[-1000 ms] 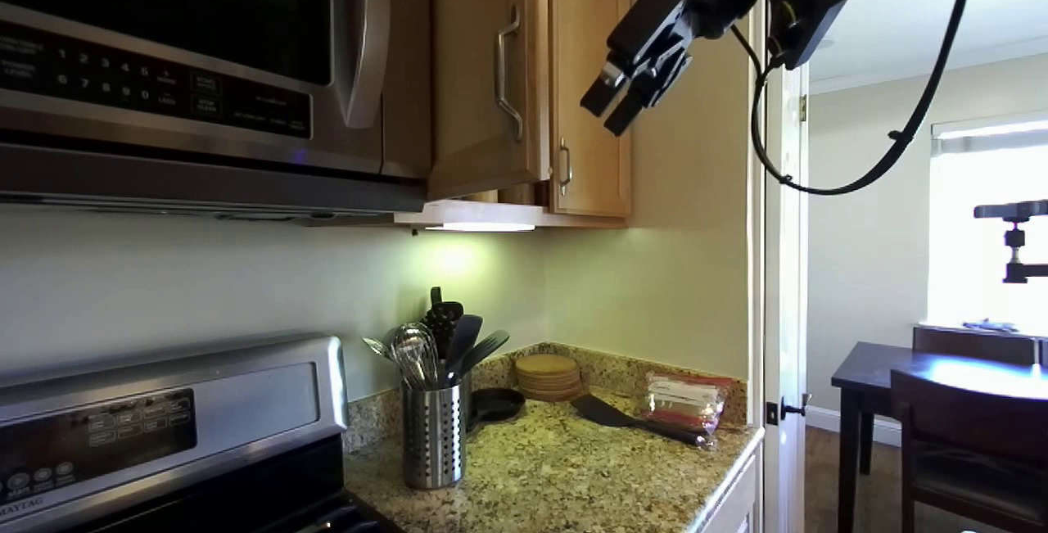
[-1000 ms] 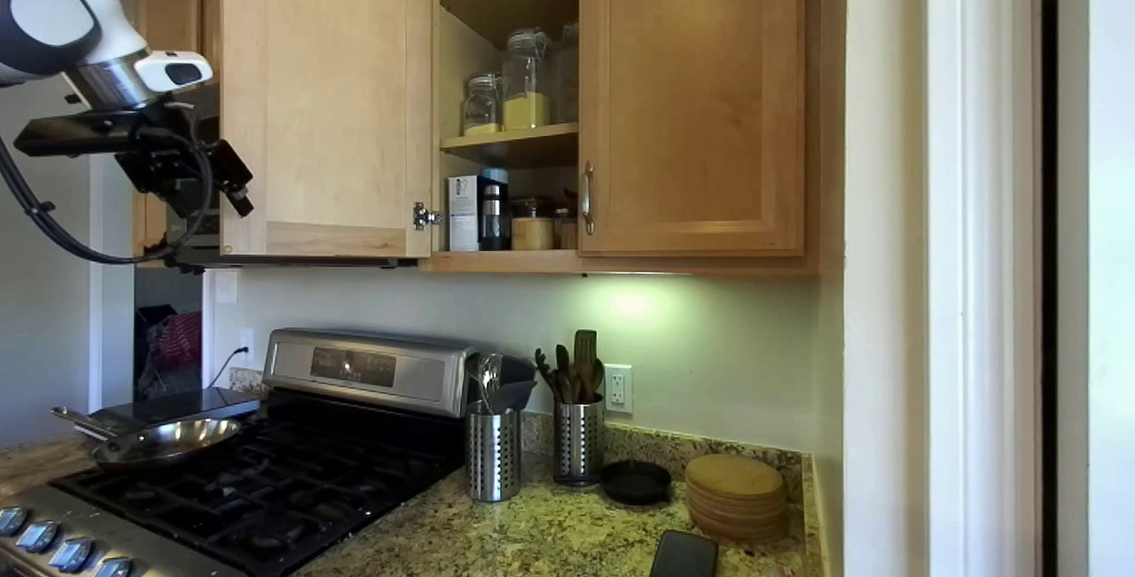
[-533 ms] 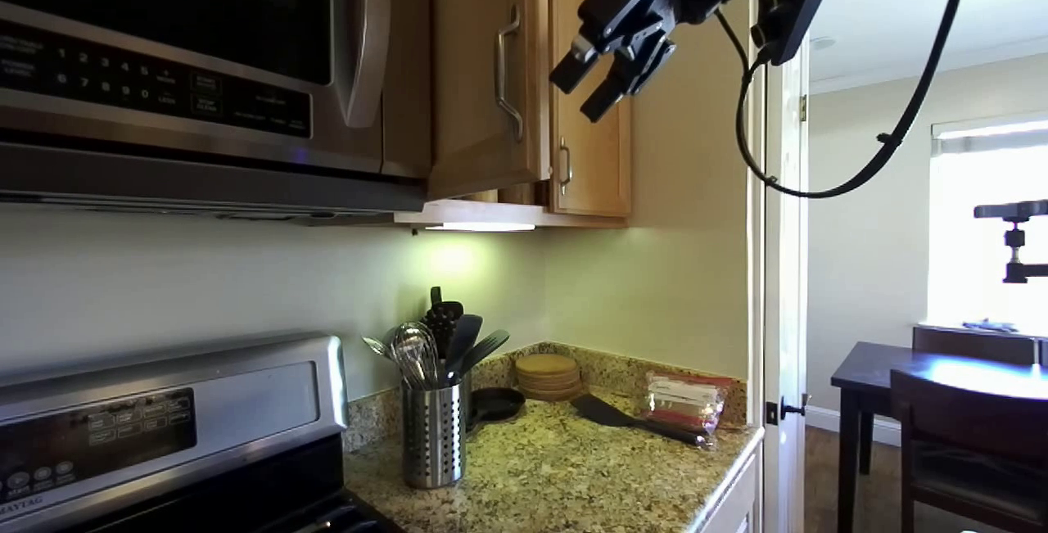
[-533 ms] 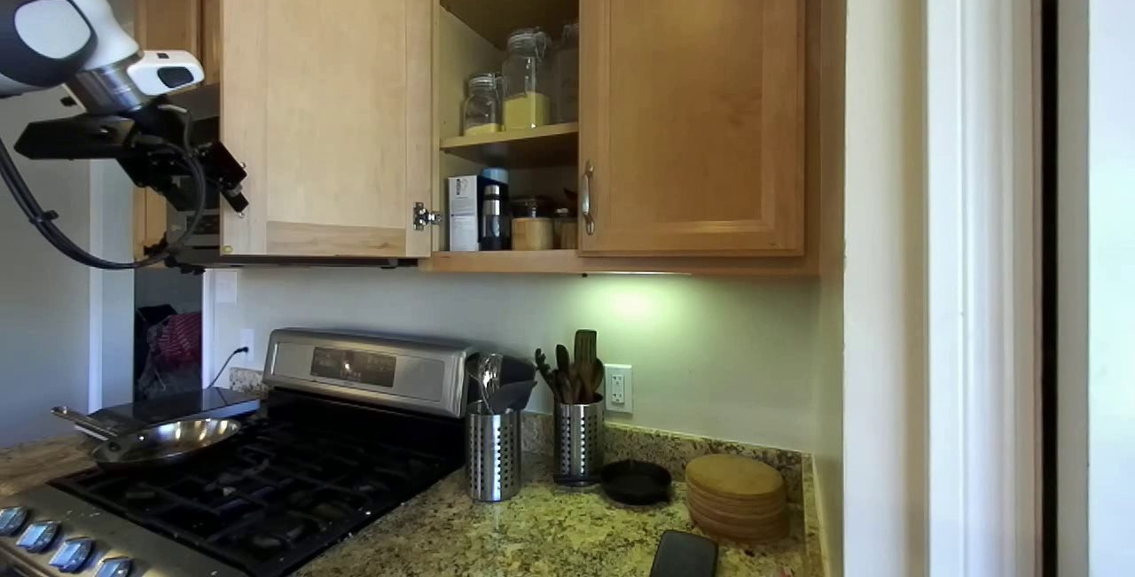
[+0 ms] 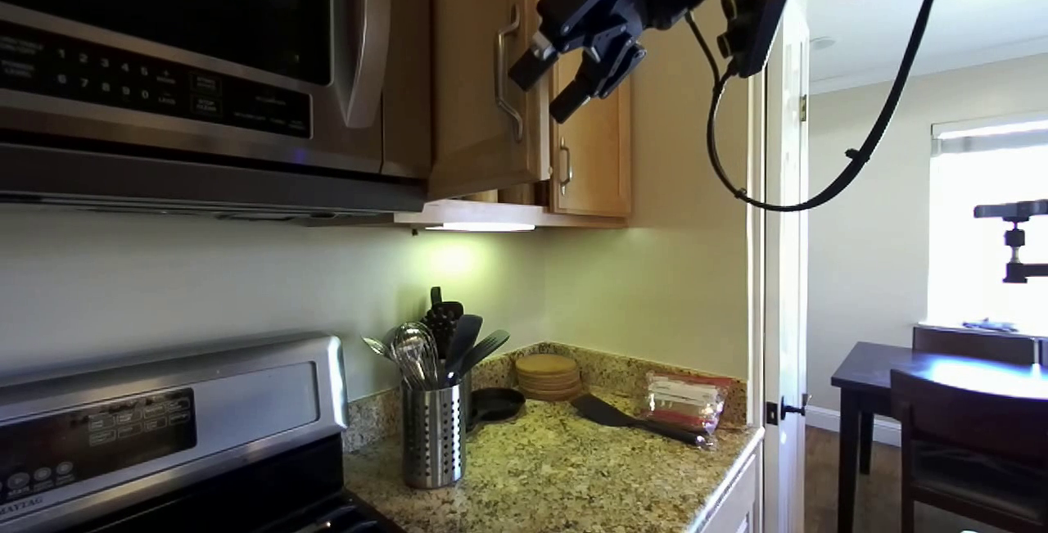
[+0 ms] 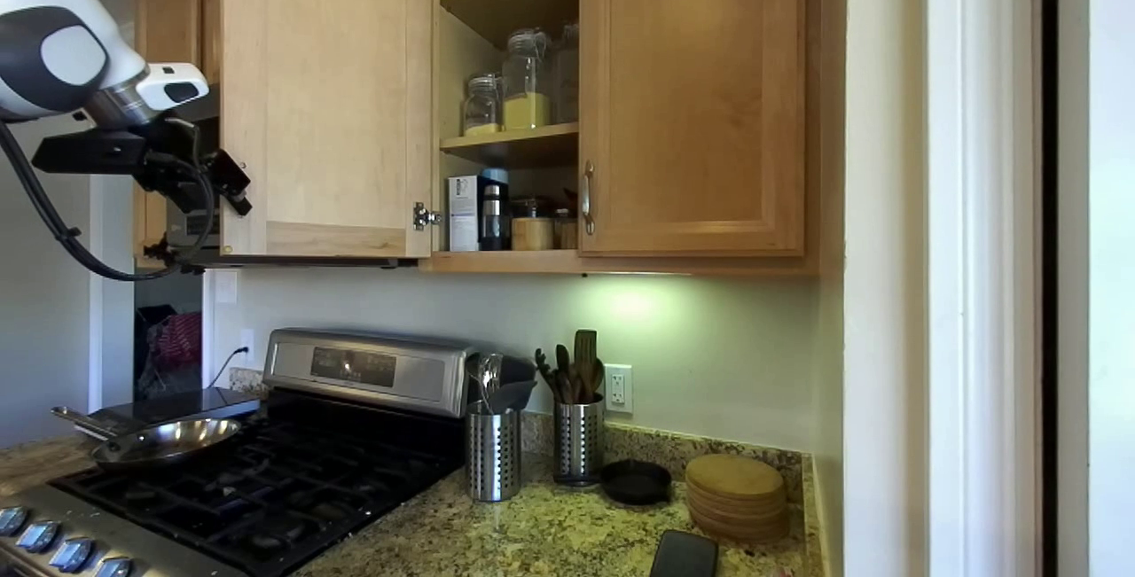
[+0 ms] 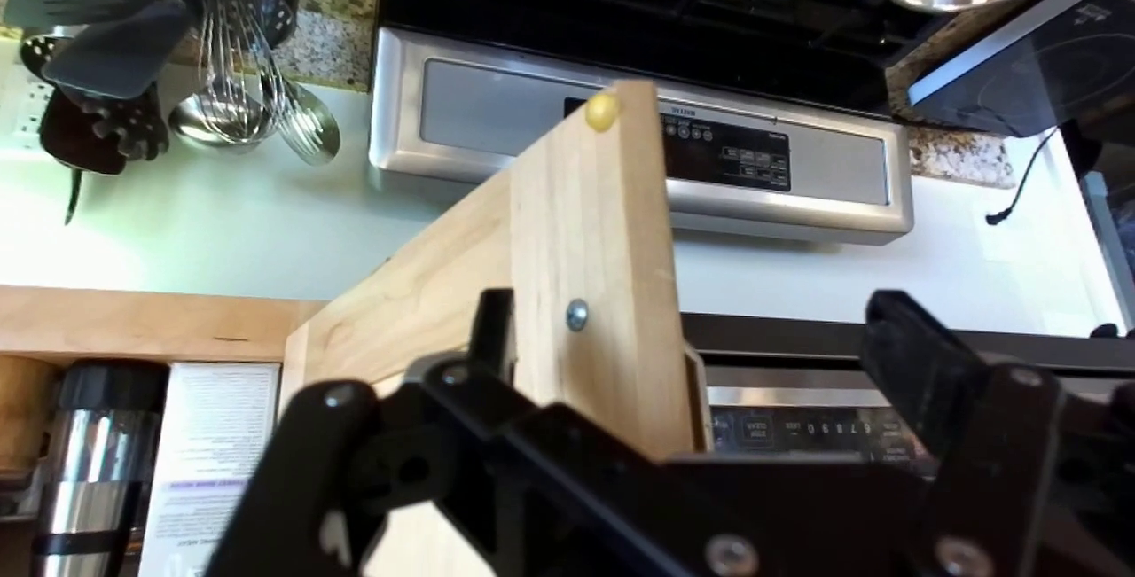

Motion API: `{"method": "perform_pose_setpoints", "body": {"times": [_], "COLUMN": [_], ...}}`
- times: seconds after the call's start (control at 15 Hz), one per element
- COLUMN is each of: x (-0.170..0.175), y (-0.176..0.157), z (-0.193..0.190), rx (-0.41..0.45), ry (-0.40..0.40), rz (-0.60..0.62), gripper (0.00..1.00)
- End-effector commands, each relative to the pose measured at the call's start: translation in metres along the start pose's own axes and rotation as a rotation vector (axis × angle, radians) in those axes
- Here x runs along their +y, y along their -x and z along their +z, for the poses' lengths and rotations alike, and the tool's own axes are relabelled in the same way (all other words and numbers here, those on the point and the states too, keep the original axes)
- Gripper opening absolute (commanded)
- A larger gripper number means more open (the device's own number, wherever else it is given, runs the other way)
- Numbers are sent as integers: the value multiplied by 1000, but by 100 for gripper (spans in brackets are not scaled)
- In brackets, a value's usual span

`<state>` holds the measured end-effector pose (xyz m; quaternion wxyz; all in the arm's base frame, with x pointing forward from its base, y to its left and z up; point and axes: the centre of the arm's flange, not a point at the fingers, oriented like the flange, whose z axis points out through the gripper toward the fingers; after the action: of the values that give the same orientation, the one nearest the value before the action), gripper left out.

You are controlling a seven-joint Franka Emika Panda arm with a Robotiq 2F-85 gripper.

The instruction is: Close the left cabinet door

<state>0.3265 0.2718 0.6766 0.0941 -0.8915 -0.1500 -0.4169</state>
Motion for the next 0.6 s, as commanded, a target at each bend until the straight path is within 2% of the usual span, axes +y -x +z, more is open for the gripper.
{"method": "perform_pose_setpoints", "body": {"times": [0.0, 0.33, 0.53], "x": [5, 41, 47], "y": [-4, -5, -4], "z": [8, 28, 33], "rx": [57, 78, 74], "ry": [65, 202, 235], "rz": [-3, 7, 14], "gripper": [100, 100, 100]}}
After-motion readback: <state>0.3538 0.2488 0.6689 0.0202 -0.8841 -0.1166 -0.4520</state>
